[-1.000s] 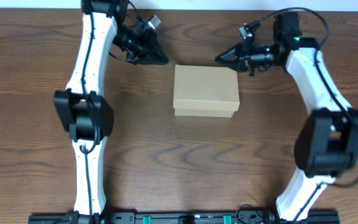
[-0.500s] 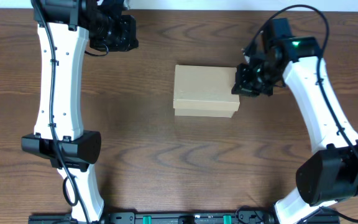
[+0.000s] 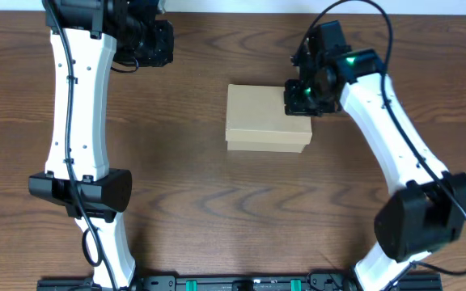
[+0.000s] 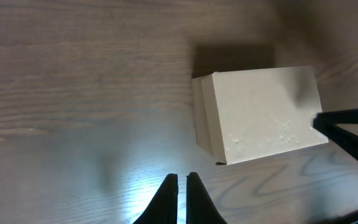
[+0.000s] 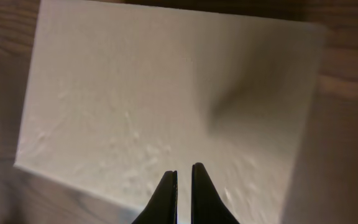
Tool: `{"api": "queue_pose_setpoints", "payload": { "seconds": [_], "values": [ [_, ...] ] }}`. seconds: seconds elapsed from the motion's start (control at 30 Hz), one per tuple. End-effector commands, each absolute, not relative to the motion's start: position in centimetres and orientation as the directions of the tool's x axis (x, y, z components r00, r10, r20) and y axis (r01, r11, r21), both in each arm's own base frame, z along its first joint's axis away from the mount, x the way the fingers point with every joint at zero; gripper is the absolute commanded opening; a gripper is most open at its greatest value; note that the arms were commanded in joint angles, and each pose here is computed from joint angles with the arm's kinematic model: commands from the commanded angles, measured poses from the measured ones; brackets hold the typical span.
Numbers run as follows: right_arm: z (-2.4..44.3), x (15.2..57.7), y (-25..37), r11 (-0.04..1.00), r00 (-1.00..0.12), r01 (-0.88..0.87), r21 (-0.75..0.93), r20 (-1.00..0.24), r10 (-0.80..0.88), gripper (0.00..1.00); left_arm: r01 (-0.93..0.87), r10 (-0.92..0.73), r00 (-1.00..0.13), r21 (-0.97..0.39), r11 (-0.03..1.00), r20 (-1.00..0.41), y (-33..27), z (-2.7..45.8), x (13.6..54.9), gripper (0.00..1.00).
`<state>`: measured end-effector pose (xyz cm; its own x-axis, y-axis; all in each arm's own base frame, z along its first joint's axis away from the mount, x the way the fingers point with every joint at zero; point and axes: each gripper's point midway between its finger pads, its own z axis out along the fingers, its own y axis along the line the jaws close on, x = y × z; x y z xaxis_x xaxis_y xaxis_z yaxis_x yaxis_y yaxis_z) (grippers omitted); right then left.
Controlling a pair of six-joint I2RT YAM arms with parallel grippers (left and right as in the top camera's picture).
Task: Pack container
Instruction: 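Press the closed lid down with the right gripper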
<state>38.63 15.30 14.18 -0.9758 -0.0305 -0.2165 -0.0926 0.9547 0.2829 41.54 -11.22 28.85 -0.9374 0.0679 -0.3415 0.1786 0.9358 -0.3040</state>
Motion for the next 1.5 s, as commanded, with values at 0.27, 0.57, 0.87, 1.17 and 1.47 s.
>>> {"api": "queue_pose_setpoints", "payload": {
  "seconds": [0.27,0.57,0.87,1.17,1.47],
  "values": [
    [11.7,37.9,18.6,0.937,-0.978,-0.171,0.305,-0.169,-0.124,0.02,0.146,0.061,-0.958,-0.296,0.944,-0.279,-10.5,28.6,39.8,0.06],
    [11.3,35.8,17.9,0.946,-0.989,-0.145,0.289,-0.080,-0.127,0.02,0.146,0.061,-0.958,-0.297,0.944,-0.279,-10.5,28.6,39.8,0.06],
    [11.1,35.7,17.6,0.953,-0.988,-0.147,0.266,-0.077,-0.131,0.02,0.146,0.060,-0.958,-0.297,0.944,-0.279,-10.5,28.6,39.8,0.06],
    [10.8,35.4,17.9,0.955,-0.987,-0.161,0.251,-0.072,-0.147,0.02,0.150,0.061,-0.955,-0.297,0.943,-0.290,-10.5,29.0,39.7,0.06],
    [9.4,34.4,18.5,0.955,-0.984,-0.177,0.237,-0.043,-0.172,0.02,0.155,0.062,-0.945,-0.272,0.950,-0.323,-10.0,29.9,39.4,0.06]
  ]
}}
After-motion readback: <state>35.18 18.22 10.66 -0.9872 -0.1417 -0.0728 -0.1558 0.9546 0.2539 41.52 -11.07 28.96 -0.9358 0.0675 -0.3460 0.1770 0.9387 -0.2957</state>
